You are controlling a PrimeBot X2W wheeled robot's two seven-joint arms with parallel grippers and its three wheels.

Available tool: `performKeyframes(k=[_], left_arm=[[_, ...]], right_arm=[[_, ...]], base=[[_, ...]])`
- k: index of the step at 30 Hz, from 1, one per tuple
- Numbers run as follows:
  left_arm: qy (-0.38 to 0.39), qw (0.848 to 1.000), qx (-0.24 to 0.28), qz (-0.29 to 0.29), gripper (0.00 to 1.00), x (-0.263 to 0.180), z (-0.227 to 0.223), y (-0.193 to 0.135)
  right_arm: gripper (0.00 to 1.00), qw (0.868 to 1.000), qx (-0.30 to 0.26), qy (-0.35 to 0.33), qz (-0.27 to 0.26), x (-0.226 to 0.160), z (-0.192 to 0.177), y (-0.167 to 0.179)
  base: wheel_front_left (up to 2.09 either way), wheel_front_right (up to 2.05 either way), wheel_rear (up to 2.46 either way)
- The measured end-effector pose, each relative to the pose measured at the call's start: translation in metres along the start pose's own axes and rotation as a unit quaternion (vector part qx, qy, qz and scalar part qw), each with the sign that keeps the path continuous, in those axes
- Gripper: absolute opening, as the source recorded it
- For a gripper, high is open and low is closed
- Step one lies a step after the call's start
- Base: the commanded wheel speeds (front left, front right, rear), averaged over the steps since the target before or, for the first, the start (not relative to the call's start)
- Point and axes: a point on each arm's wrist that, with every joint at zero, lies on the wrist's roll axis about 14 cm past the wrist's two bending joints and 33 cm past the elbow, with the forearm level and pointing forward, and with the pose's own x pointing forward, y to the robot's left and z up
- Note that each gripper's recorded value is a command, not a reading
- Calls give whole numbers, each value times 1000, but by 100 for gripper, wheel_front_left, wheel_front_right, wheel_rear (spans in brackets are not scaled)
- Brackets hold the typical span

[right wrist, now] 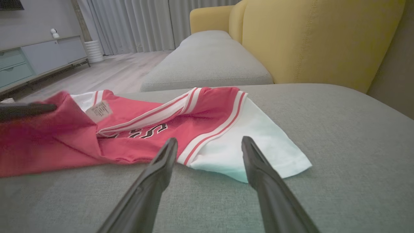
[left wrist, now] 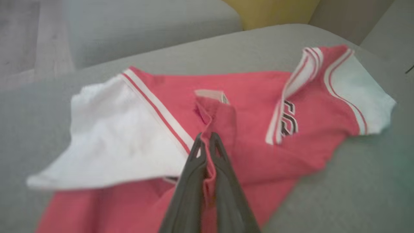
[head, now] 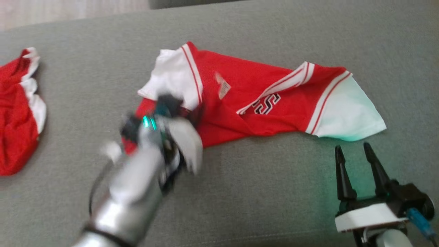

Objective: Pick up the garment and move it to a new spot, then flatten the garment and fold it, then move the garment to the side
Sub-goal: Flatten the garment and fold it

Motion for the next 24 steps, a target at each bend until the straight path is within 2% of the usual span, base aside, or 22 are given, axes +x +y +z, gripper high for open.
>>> performKeyframes(k=[4, 10, 13, 20, 21, 22, 23, 24], left_arm=[[44, 998, -36, -22, 0, -43, -45, -26], [119, 990, -80, 2, 0, -113, -97, -36], [138, 985, -93, 45, 0, -142, -113, -25], [107, 985, -79, 106, 0, -154, -104, 4], [104, 985, -88, 105, 16, -155, -105, 2], [102, 984, -112, 95, 49, -155, -105, -5], [101, 982, -141, 79, 100, -156, -106, -15], [110, 978, -168, 57, 100, -157, -108, -29]], right_arm=[[100, 1000, 2, -2, 11, -2, 1, 8], [100, 1000, 1, -17, 24, -1, 10, 15], [100, 999, 2, -18, 28, 0, 11, 17], [100, 999, 5, -22, 31, -1, 14, 20], [100, 999, 5, -23, 31, -2, 14, 20], [100, 999, 5, -24, 31, -2, 15, 20], [100, 999, 5, -25, 31, -3, 15, 20], [100, 999, 5, -25, 30, -4, 15, 20]], base=[[0, 0, 0], [0, 0, 0], [0, 0, 0], [0, 0, 0], [0, 0, 0], [0, 0, 0], [0, 0, 0], [0, 0, 0]])
